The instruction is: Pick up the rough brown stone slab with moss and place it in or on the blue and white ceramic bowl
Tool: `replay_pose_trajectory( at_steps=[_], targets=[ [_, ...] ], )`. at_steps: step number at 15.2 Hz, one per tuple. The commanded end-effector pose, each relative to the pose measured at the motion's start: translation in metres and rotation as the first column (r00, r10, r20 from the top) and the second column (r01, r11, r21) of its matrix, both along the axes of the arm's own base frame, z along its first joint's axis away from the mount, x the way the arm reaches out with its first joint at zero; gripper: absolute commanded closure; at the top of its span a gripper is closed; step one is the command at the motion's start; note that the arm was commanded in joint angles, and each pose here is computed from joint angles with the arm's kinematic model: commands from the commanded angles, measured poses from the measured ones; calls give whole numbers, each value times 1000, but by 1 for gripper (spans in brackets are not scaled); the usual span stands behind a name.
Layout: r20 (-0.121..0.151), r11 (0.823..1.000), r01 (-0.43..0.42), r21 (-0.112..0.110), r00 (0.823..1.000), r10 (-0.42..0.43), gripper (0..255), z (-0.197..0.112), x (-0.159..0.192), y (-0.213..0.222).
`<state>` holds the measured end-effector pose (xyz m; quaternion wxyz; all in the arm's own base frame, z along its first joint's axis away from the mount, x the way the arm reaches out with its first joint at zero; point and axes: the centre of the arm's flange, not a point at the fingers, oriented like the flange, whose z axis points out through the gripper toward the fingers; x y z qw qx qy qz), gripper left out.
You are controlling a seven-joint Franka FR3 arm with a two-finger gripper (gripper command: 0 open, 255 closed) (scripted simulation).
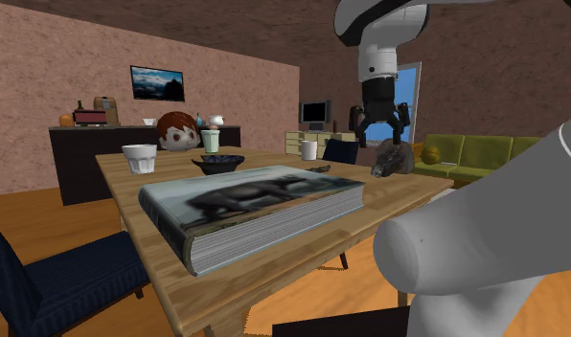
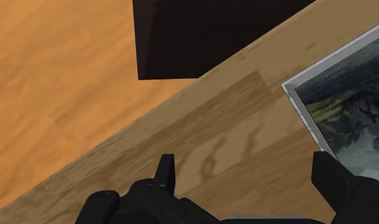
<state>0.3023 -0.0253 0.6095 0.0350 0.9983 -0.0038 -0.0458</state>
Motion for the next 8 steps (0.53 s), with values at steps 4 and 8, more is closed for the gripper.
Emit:
replay_pose_trajectory(
  at_steps=[4, 8],
  targets=[
    [29, 983, 178, 37, 983, -179, 0, -13, 25, 16],
    [57, 910, 403, 92, 911, -409, 0, -28, 62, 31]
  ],
)
